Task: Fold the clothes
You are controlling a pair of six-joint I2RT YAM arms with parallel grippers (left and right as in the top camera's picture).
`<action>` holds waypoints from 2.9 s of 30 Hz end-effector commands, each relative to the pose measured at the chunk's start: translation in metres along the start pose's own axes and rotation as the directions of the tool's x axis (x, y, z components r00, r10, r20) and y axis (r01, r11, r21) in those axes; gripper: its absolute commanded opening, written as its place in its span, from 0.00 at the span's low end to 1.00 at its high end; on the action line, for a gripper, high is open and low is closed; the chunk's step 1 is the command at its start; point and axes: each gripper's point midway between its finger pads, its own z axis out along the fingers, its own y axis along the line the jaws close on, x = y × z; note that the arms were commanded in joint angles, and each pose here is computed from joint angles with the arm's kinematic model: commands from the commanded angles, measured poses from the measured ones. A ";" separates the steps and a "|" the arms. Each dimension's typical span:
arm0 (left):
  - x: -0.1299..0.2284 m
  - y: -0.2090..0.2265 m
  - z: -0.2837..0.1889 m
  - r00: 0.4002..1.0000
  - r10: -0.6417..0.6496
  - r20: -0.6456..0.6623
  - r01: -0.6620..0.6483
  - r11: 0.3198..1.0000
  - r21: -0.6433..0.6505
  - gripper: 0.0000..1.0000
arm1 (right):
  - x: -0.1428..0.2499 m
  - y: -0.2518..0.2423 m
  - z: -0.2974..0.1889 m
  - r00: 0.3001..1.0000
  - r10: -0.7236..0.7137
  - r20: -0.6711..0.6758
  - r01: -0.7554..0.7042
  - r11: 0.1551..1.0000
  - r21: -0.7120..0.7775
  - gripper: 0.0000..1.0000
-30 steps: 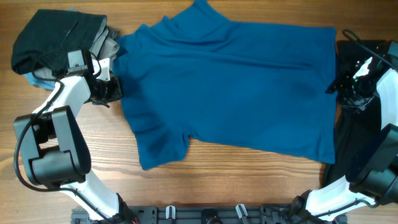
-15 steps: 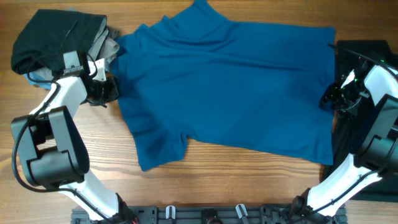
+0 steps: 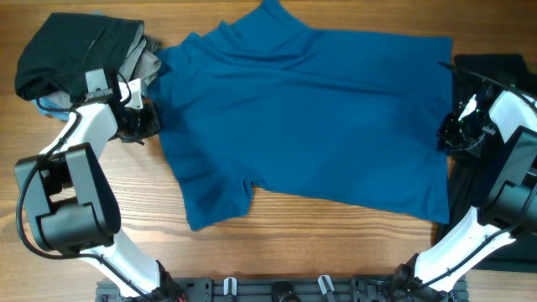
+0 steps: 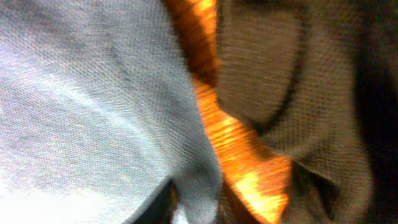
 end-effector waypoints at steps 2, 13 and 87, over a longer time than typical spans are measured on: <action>-0.017 -0.001 -0.016 0.998 -0.001 0.061 0.001 1.000 -0.001 0.04 | 0.026 0.002 0.025 0.994 0.011 -0.110 -0.013 1.000 -0.015 0.22; -0.017 -0.001 -0.016 0.998 -0.001 0.061 0.001 1.000 -0.001 0.04 | 0.042 -0.009 0.027 0.986 0.022 -0.164 -0.014 0.999 0.046 0.44; 0.003 -0.095 -0.509 0.397 0.300 0.867 0.016 0.943 -0.334 0.04 | 0.125 0.037 -0.450 0.659 0.189 0.729 0.106 0.935 -0.338 0.04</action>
